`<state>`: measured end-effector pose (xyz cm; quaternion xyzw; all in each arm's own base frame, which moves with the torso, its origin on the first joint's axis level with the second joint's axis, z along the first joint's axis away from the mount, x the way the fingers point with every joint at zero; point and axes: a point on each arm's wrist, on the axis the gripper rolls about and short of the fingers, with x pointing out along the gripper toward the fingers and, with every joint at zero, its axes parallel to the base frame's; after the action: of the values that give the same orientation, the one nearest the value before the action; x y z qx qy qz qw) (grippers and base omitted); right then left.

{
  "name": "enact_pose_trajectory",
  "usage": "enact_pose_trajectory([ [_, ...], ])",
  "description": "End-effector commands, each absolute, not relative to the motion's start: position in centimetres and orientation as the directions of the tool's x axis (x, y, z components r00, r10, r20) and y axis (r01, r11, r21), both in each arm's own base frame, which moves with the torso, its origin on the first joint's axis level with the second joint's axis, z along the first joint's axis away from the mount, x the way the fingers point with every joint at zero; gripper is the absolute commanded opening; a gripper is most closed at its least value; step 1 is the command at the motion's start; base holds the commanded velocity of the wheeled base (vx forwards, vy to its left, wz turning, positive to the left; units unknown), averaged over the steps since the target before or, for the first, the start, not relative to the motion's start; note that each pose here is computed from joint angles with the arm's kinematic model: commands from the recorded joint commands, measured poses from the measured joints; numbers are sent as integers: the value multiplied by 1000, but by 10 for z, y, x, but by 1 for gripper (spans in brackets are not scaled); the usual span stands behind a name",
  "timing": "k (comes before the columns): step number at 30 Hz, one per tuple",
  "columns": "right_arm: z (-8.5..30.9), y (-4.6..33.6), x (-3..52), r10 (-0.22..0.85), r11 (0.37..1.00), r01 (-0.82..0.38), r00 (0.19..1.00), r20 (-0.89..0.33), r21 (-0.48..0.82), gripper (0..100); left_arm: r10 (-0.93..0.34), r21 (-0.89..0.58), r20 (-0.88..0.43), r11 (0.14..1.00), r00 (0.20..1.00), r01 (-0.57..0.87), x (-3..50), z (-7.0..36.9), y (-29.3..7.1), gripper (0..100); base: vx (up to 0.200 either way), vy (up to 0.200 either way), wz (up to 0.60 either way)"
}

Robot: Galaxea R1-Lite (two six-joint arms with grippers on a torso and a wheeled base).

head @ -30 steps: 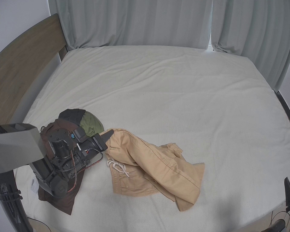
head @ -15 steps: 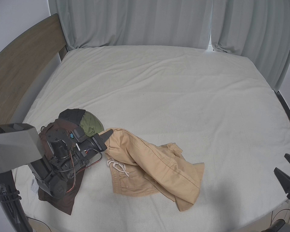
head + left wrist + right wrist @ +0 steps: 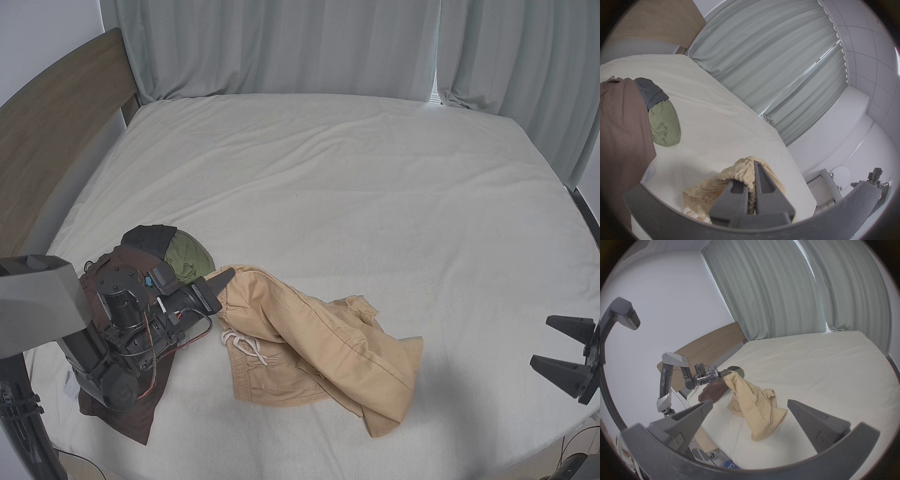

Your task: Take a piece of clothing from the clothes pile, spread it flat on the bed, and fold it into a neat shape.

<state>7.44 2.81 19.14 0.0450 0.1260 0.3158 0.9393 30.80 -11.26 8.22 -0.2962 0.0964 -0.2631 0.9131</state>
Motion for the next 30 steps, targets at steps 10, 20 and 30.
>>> enact_pose_trajectory([
  [10,184,45,132,671,741,-628,692,-266,238,100,-553,-593,-34,682,833,428,305,78,-118,0,0,0,0],
  [20,158,50,149,695,717,-548,611,-378,431,100,-546,-594,-37,686,837,421,307,76,-115,0,0,0,0],
  [30,127,54,168,680,732,-488,567,-465,476,100,-537,-594,-33,688,843,416,309,78,-111,0,0,0,0],
])
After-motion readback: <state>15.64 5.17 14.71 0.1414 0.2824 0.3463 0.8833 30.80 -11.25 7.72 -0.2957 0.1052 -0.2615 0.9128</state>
